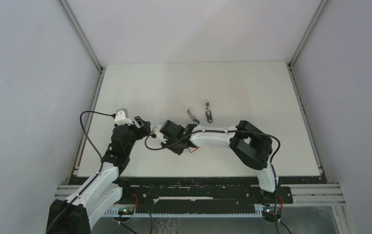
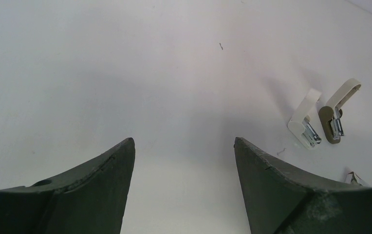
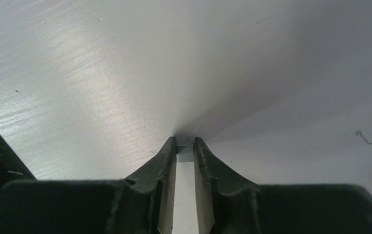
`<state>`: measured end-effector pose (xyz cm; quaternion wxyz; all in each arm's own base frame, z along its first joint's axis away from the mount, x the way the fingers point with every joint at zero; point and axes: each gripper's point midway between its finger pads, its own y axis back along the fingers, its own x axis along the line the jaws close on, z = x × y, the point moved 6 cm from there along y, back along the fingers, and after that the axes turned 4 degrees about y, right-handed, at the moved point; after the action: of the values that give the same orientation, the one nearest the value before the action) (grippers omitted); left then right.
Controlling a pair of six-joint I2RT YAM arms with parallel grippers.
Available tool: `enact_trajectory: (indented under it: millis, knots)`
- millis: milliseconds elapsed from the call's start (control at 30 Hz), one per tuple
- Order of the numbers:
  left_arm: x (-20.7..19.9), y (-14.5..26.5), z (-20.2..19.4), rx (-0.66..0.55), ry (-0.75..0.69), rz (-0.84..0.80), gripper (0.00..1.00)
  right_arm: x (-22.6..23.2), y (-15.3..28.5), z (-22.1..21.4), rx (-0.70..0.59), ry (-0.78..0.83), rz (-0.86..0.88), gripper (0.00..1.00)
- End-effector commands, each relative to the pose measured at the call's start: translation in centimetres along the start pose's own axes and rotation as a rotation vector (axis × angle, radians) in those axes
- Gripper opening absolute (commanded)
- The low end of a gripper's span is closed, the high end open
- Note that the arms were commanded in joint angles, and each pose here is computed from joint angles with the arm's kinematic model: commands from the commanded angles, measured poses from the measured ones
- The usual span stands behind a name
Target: Load the staples into the stapler
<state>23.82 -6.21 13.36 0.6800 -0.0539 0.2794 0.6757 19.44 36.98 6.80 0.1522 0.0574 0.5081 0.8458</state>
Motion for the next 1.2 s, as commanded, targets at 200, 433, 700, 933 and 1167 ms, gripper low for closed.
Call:
enact_trajectory:
  millis: [200, 433, 700, 933, 1167]
  knots:
    - [0.3, -0.1, 0.1, -0.028, -0.013, 0.001, 0.79, -1.3, 1.9, 2.5, -0.104, -0.088, -0.027, 0.14]
    - [0.3, -0.1, 0.2, -0.038, -0.009, 0.0, 0.79, -6.7, 5.1, 2.0, -0.248, -0.26, -0.138, 0.14]
    - [0.2, -0.1, 0.1, -0.034, -0.007, -0.01, 0.79, -12.7, 5.9, -0.6, -0.343, -0.36, -0.272, 0.14]
    - [0.2, -0.1, 0.0, -0.033, -0.007, -0.012, 0.79, -15.5, 5.4, -1.7, -0.351, -0.371, -0.312, 0.14]
    - [0.2, -0.2, -0.1, -0.027, -0.006, -0.017, 0.79, -16.3, 4.8, -2.4, -0.342, -0.363, -0.291, 0.14]
